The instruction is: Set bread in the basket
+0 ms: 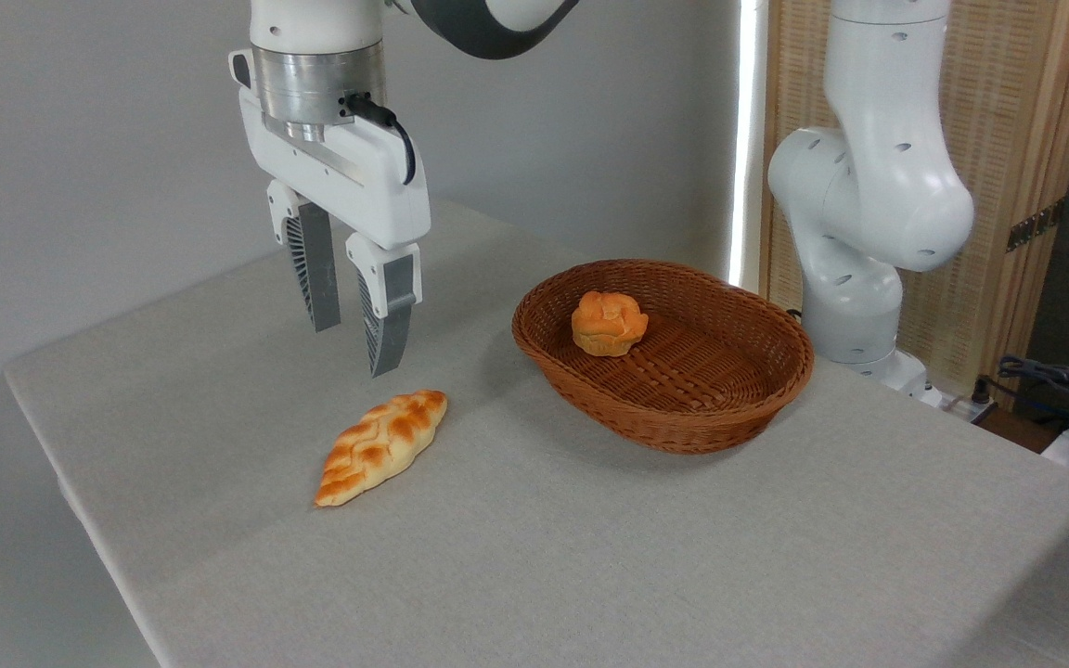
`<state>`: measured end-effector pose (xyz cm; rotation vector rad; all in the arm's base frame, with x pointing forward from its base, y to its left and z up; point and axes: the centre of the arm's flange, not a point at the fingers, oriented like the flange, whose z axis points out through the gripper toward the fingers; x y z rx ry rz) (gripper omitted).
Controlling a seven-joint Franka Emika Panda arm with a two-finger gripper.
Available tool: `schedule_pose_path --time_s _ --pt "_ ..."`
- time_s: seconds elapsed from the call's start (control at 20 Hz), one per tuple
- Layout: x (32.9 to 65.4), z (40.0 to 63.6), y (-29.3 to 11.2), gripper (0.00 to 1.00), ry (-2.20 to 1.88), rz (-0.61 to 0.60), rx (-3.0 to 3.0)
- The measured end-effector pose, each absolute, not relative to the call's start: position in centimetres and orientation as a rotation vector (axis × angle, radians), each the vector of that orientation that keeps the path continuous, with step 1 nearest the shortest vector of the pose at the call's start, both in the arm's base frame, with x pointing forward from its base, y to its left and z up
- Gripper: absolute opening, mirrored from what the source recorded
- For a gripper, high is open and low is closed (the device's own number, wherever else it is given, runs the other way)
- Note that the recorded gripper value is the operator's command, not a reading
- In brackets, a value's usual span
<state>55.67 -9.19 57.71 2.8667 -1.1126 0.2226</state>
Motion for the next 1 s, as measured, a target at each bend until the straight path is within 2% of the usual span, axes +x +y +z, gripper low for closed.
schedule_pose_path --time_s 0.3,1.0 --pt "55.41 57.43 -9.18 1.00 -1.113 0.182 2.863" --pt "55.39 57.40 -9.18 1.00 -1.113 0.178 2.862"
